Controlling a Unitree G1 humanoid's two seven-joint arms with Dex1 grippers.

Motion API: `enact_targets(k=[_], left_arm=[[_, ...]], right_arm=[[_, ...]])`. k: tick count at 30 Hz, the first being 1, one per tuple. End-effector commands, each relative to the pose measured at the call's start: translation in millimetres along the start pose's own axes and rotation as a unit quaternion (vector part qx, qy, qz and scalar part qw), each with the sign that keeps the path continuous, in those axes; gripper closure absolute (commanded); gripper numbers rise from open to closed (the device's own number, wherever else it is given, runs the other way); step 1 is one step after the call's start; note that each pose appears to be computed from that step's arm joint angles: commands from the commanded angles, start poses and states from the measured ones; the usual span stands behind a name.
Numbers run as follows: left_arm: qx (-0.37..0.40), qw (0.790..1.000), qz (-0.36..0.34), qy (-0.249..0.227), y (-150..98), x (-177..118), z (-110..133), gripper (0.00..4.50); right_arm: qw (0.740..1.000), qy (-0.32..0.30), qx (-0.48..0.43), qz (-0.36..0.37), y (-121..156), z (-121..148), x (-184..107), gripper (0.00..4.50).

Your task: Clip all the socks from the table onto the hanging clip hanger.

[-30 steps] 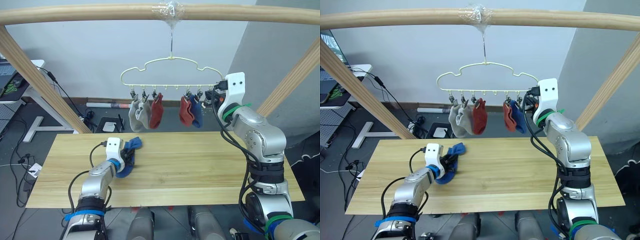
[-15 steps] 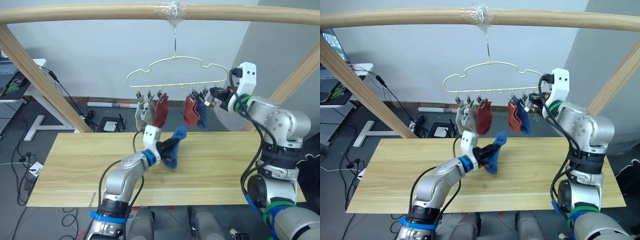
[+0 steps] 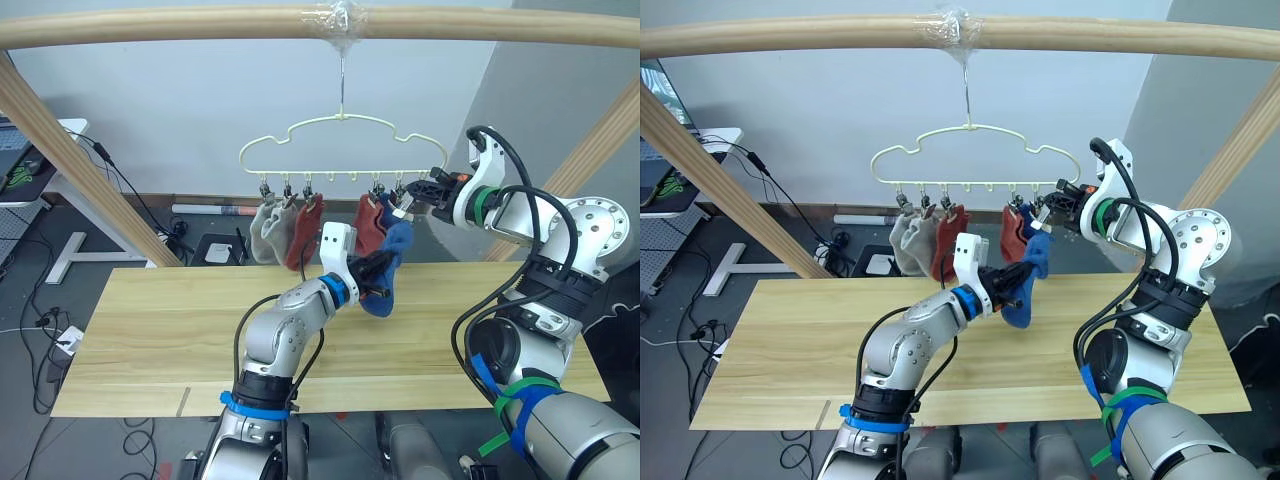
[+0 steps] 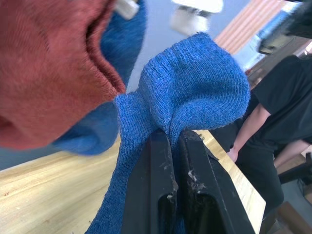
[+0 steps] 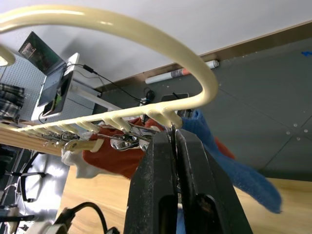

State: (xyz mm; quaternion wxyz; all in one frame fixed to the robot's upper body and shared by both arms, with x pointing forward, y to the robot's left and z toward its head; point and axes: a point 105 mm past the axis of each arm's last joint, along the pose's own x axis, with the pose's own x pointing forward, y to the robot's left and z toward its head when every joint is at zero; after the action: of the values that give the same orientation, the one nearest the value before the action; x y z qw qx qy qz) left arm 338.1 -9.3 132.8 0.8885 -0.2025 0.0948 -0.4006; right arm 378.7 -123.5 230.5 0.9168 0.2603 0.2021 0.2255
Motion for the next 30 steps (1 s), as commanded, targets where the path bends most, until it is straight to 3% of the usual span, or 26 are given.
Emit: enact_targets(k=[1, 15, 18, 19, 29, 30], left_arm=[[-0.001, 0.999, -0.024, -0.039, -11.5, 3.6, 17.8, 4.47], [0.001, 0.998, -0.031, -0.045, -15.3, 6.7, 24.0, 4.47], [0.002, 0.998, -0.036, -0.042, -17.0, 6.2, 22.5, 4.5], [0.002, 0.998, -0.037, -0.041, -17.2, 6.0, 22.2, 4.5], [-0.022, 0.997, -0.066, -0.025, -30.5, 11.5, 18.1, 4.5], [-0.023, 0.997, -0.069, -0.022, -31.7, 13.1, 16.9, 4.5]], right_arm=[[1.0, -0.013, -0.008, -0.002, 1.0, 6.1, -6.4, 4.5], [1.0, -0.011, 0.0, 0.016, 7.2, 3.8, -6.3, 4.5], [1.0, -0.014, 0.003, 0.027, 9.7, 7.9, -8.2, 3.79], [0.999, -0.014, 0.002, 0.029, 9.9, 8.6, -8.7, 3.29], [0.999, -0.027, -0.022, 0.034, 8.3, 26.0, -22.1, 0.12], [0.998, -0.029, -0.037, 0.029, 7.2, 29.3, -25.9, 0.05]])
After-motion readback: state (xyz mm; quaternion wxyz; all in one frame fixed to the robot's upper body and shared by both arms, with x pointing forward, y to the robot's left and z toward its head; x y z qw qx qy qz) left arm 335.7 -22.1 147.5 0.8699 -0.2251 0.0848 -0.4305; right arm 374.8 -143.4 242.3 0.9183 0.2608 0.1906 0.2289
